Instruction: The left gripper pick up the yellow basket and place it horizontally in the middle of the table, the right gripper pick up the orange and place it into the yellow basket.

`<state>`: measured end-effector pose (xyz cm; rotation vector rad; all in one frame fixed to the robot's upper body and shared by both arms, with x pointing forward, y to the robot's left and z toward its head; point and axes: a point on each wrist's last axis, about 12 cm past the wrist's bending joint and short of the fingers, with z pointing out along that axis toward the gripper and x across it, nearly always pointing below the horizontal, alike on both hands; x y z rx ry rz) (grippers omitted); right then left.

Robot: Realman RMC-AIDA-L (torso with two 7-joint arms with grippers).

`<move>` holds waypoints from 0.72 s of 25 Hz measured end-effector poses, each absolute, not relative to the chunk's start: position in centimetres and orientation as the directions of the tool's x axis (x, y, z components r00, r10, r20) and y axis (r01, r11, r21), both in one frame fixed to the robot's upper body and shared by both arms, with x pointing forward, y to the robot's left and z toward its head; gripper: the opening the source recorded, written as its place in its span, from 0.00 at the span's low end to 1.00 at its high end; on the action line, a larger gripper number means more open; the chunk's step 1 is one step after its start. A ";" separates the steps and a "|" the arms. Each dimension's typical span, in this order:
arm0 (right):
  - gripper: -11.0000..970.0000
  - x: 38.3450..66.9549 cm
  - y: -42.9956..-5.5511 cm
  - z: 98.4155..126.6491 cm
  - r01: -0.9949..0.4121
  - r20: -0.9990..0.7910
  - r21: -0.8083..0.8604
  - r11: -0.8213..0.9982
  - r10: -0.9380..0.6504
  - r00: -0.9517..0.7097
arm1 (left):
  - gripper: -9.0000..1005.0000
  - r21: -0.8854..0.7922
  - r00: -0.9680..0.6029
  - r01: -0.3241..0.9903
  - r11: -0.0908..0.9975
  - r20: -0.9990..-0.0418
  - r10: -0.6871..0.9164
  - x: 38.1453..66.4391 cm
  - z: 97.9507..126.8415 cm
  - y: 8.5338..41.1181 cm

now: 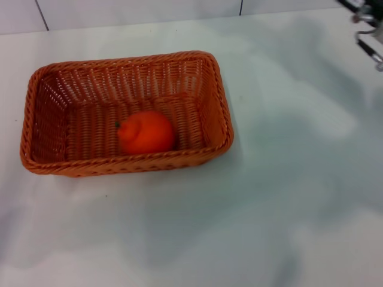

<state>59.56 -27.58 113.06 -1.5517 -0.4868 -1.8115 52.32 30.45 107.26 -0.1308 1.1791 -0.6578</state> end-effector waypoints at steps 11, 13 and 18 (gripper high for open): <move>0.98 56.7 -31.0 108.7 0.316 0.917 -0.215 -0.924 -0.302 -0.260 | 0.70 -0.345 0.277 0.373 0.861 -0.845 -0.458 50.4 106.5 30.7; 0.98 56.3 -31.0 108.2 0.288 0.909 -0.248 -0.925 -0.325 -0.261 | 0.70 -0.339 0.277 0.365 0.867 -0.849 -0.449 50.2 106.2 30.5; 0.98 55.8 -30.3 107.2 0.264 0.912 -0.271 -0.926 -0.335 -0.237 | 0.70 -0.341 0.292 0.357 0.869 -0.843 -0.451 49.3 105.9 30.6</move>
